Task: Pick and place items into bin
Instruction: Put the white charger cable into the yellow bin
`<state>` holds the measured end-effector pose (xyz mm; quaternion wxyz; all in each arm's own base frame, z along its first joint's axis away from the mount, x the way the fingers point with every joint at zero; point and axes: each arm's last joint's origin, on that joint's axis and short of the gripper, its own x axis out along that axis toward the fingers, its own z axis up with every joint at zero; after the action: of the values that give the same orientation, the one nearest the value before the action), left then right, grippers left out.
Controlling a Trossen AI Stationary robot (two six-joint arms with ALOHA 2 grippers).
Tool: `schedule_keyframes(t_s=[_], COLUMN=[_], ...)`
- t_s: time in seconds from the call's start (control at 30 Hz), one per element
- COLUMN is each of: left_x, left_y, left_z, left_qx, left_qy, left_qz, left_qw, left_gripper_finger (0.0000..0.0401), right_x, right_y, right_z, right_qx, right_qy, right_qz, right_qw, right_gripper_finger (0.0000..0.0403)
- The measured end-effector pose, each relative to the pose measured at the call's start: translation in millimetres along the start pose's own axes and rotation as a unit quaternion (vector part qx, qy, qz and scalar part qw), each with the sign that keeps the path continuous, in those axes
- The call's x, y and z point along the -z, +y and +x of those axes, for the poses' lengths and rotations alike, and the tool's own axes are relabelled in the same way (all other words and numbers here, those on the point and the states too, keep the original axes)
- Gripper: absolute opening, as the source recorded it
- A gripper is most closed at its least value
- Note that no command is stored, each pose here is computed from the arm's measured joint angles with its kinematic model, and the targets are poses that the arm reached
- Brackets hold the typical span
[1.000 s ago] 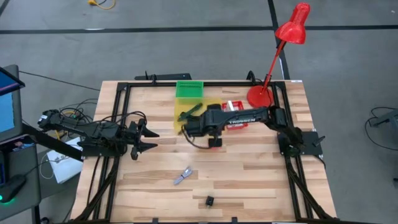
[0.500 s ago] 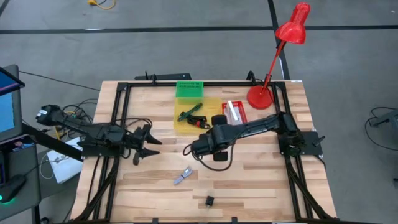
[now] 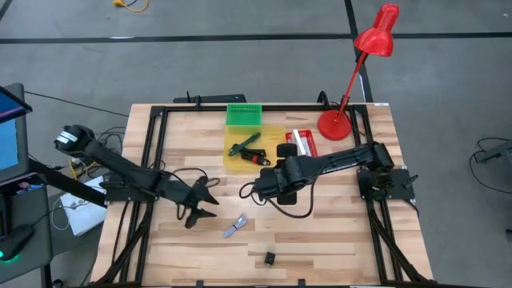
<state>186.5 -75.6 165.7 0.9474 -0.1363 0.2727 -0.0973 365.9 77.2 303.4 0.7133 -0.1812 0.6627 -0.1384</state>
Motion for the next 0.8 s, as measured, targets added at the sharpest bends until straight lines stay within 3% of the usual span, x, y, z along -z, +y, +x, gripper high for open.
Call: schedule_keyframes(t_s=[0.23, 0.47, 0.63, 0.8], left_x=[-13.8, -17.2, -17.5, -23.5], left_y=[-18.2, -23.1, -22.3, -25.5], left_z=[34.1, 66.2, 88.1, 106.1], left_qx=[0.007, -0.029, -0.057, -0.052], left_qy=[0.046, 0.108, 0.134, 0.140], left_qz=[-0.042, -0.092, -0.106, -0.116], left_qw=[0.998, 0.989, 0.984, 0.982], left_gripper_finger=[0.0215, 0.0215, 0.0215, 0.0215], right_x=[4.3, 12.3, 30.4, 57.6], right_y=[-20.4, -46.6, -74.2, -102.3], right_z=[-4.1, -10.0, -27.7, -51.0], right_qx=[0.026, 0.049, 0.055, 0.056], right_qy=[-0.010, -0.020, -0.044, -0.078], right_qz=[0.006, 0.014, 0.033, 0.078], right_qw=[1.000, 0.999, 0.997, 0.992], right_gripper_finger=[0.0102, 0.0102, 0.0102, 0.0102])
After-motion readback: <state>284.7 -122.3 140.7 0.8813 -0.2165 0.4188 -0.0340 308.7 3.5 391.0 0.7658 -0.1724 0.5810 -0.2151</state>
